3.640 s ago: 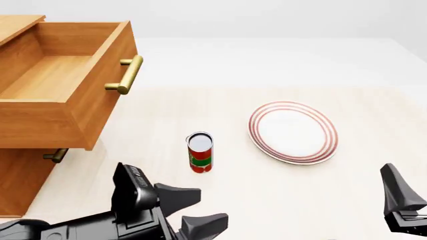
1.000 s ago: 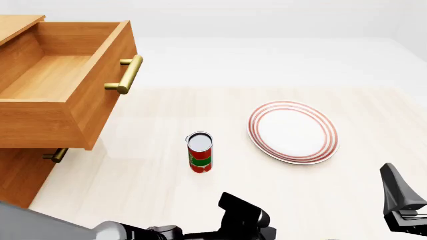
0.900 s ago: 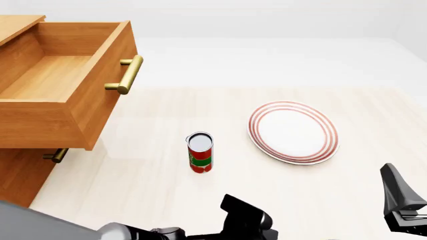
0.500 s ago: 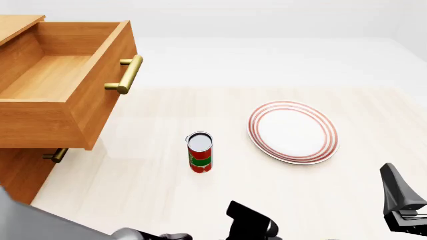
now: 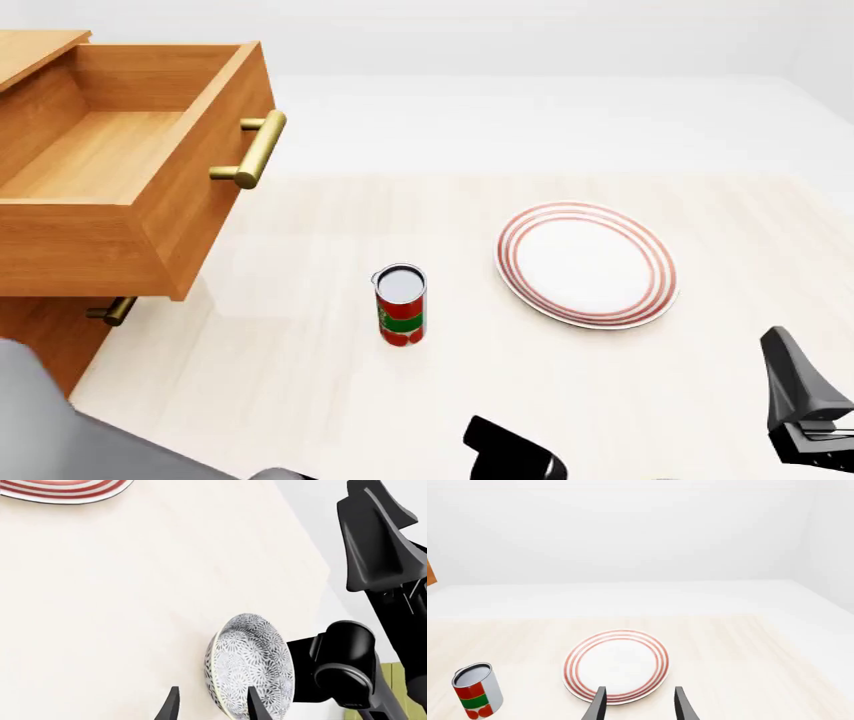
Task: Put the bowl in the top drawer of the cabinet.
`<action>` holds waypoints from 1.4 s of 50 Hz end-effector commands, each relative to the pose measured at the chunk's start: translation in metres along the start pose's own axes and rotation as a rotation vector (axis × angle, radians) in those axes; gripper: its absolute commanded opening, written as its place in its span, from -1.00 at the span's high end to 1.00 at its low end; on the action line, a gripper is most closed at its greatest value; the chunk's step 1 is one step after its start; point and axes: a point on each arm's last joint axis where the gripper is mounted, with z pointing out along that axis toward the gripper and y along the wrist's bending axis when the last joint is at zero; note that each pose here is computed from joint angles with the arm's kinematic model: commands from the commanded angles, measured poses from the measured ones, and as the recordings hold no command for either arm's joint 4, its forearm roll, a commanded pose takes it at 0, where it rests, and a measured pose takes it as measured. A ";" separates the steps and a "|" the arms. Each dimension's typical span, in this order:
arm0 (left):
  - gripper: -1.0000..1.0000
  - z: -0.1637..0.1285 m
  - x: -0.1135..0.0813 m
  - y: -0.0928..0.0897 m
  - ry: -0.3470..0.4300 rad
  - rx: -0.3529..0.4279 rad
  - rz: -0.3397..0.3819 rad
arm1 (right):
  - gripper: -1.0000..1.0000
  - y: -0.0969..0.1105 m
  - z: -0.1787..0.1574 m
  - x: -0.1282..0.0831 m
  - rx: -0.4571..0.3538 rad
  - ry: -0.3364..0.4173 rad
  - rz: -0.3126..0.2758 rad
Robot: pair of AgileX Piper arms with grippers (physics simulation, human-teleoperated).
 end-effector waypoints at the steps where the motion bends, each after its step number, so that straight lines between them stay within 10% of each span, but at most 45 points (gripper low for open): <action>1: -1.00 0.005 0.004 0.002 0.005 0.000 -0.007 | -1.00 0.000 0.000 0.000 0.000 0.000 0.000; 59: -1.00 0.024 0.018 0.009 0.021 -0.001 -0.038 | -1.00 0.000 0.000 0.000 0.000 0.000 0.000; 60: 1.00 0.024 0.015 0.010 0.013 -0.002 -0.034 | -1.00 0.000 0.000 0.000 0.000 0.000 0.000; 70: 1.00 0.019 0.009 0.015 0.001 -0.017 -0.041 | -1.00 0.000 0.000 0.000 0.000 0.000 0.000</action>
